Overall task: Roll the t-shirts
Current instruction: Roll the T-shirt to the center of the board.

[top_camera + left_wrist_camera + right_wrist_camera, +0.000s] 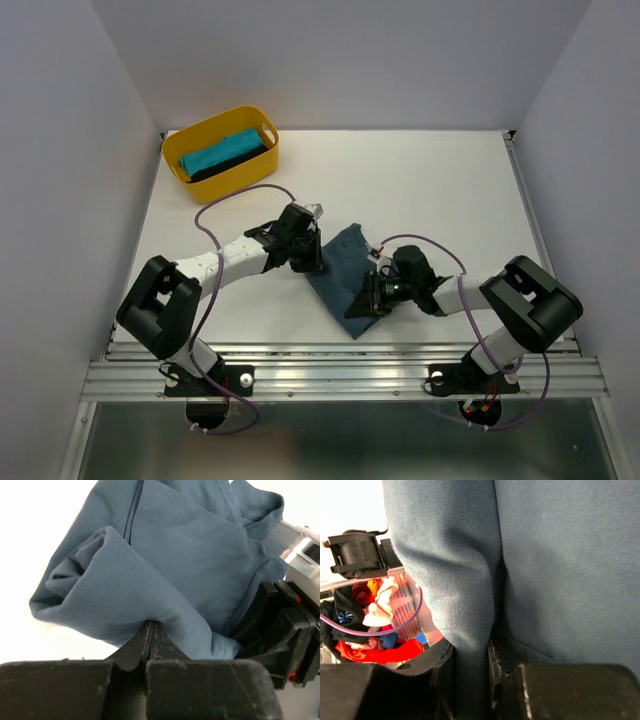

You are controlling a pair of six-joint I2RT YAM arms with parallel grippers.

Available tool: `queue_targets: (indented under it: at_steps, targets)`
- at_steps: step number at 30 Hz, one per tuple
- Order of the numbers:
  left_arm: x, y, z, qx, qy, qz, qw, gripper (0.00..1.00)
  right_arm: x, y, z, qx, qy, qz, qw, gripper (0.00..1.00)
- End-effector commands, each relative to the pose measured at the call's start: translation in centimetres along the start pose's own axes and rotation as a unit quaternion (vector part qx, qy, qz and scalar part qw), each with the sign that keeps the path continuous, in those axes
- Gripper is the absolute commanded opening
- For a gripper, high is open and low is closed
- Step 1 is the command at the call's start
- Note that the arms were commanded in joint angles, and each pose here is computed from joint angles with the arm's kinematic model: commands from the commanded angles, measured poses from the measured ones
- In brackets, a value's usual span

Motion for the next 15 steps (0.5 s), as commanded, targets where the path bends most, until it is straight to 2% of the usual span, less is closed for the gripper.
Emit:
queue_targets:
  at_steps: [1, 6, 10, 11, 12, 13, 15]
  targets:
    - [-2.1, -0.4, -0.8, 0.011, -0.016, -0.030, 0.999, 0.00, 0.2, 0.2, -0.4, 0.000, 0.001, 0.003, 1.000, 0.03]
    - [-1.7, -1.3, -0.2, -0.006, -0.011, -0.023, 1.000, 0.00, 0.5, 0.4, -0.6, 0.002, -0.004, 0.004, 1.000, 0.12]
    - [-1.4, -1.9, 0.1, -0.006, -0.009, -0.018, 1.000, 0.00, 0.6, 0.9, 0.0, -0.004, 0.003, -0.008, 1.000, 0.33]
    - [-1.2, -2.1, 0.2, -0.006, -0.010, -0.015, 1.000, 0.00, 0.6, 1.0, 0.1, 0.002, 0.004, -0.012, 1.000, 0.47]
    - [-1.2, -2.1, 0.0, -0.001, -0.012, -0.014, 1.000, 0.00, 0.5, 1.2, 0.1, 0.009, 0.019, -0.017, 1.000, 0.53]
    - [-1.1, -2.1, 0.0, 0.000, -0.013, -0.014, 1.000, 0.00, 0.9, 1.5, -0.6, 0.040, 0.002, -0.013, 0.999, 0.57]
    - [-1.1, -2.3, 0.0, 0.001, -0.014, -0.014, 1.000, 0.00, 0.2, 2.1, 0.5, 0.051, 0.024, -0.038, 0.998, 0.63]
Point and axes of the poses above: each gripper's point midway between its finger pads, its own y axis back along the fingers, its own z axis along the line the jaws close on, x = y × z, the point moved 5 cm from there along y, back along the fingers, and after that the axes turned 11 degrees about -y, right-handed, at the moved point
